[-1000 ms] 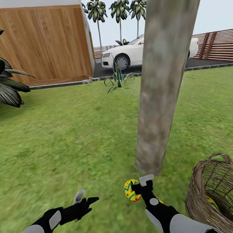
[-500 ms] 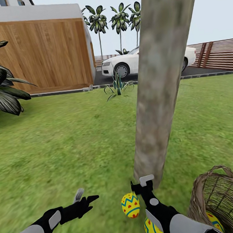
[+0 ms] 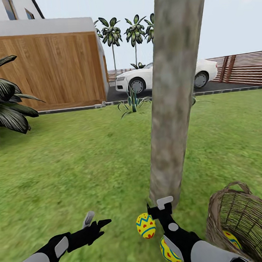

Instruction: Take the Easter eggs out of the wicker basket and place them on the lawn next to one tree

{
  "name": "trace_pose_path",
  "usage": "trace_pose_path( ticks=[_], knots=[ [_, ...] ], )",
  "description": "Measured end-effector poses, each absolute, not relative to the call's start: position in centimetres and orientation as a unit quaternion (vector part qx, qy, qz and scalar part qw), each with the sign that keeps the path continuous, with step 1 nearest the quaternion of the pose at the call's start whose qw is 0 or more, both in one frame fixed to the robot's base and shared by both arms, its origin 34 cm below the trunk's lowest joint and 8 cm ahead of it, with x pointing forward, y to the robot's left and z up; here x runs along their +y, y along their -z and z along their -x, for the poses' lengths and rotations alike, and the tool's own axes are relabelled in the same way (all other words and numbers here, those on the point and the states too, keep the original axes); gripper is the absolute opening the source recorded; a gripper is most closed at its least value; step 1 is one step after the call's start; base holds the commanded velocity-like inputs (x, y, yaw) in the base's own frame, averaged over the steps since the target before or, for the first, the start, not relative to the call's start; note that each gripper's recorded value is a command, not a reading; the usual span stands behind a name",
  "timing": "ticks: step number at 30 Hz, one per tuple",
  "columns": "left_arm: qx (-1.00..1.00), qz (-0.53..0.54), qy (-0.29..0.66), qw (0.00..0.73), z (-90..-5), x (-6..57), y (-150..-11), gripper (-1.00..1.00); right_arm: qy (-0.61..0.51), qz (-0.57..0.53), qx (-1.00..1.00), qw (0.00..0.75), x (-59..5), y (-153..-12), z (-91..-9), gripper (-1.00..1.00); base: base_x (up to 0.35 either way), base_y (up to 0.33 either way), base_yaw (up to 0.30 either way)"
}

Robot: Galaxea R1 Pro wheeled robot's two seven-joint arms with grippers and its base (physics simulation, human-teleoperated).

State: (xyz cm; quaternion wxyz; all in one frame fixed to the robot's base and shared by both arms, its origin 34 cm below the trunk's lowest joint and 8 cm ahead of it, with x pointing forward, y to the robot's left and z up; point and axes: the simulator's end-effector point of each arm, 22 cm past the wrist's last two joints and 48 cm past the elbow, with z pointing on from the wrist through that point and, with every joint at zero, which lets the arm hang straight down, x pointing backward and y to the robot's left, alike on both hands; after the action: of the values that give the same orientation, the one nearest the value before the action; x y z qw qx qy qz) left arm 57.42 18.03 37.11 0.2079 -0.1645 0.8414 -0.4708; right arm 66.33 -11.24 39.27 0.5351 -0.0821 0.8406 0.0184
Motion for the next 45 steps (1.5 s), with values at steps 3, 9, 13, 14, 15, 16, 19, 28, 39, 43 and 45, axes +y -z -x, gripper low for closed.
trace_pose_path(
  ticks=[3,9,13,14,15,16,19,28,39,43,45],
  knots=[
    [0.841,0.165,0.471,0.208,-57.6,18.0,-37.8,1.00,-0.018,0.082,0.841,0.535,-11.2,-40.0,-66.5,1.00,-0.333,0.000,0.000],
    [0.841,0.165,0.471,0.208,-58.0,18.0,-39.1,1.00,-0.019,0.082,0.841,0.535,-11.2,-41.3,-66.9,1.00,-0.335,0.000,0.000],
    [0.841,0.165,0.471,0.208,-58.2,18.0,-40.0,1.00,-0.019,0.082,0.841,0.535,-11.2,-42.2,-67.1,1.00,-0.336,0.000,0.000],
    [0.841,0.164,0.471,0.208,-58.3,18.0,-40.2,1.00,-0.019,0.082,0.841,0.535,-11.2,-42.4,-67.1,1.00,-0.336,0.000,0.000],
    [0.841,0.164,0.471,0.208,-58.3,18.0,-40.5,1.00,-0.019,0.082,0.841,0.535,-11.2,-42.6,-67.2,1.00,-0.336,0.000,0.000],
    [0.841,0.164,0.471,0.208,-58.4,18.0,-40.7,1.00,-0.019,0.082,0.841,0.534,-11.1,-42.8,-67.2,1.00,-0.336,0.000,0.000],
    [0.841,0.164,0.471,0.208,-58.5,18.0,-41.4,1.00,-0.022,0.082,0.841,0.535,-10.7,-43.6,-67.4,1.00,-0.336,0.000,0.000],
    [0.842,0.164,0.470,0.208,-59.0,18.1,-43.3,1.00,-0.025,0.083,0.841,0.535,-10.3,-45.6,-67.8,1.00,-0.337,0.000,0.000],
    [0.836,0.160,0.480,0.210,-59.3,17.8,-44.9,1.00,-0.025,0.082,0.841,0.535,-10.3,-46.7,-68.0,1.00,-0.271,0.000,0.000],
    [0.817,0.146,0.510,0.226,-59.6,17.5,-46.6,1.00,-0.025,0.082,0.840,0.535,-10.3,-46.8,-68.1,1.00,-0.042,0.000,0.000],
    [0.811,0.134,0.511,0.249,-60.0,18.4,-47.3,1.00,-0.025,0.082,0.840,0.536,-10.2,-46.8,-68.1,1.00,-0.012,0.000,0.000]
  ],
)
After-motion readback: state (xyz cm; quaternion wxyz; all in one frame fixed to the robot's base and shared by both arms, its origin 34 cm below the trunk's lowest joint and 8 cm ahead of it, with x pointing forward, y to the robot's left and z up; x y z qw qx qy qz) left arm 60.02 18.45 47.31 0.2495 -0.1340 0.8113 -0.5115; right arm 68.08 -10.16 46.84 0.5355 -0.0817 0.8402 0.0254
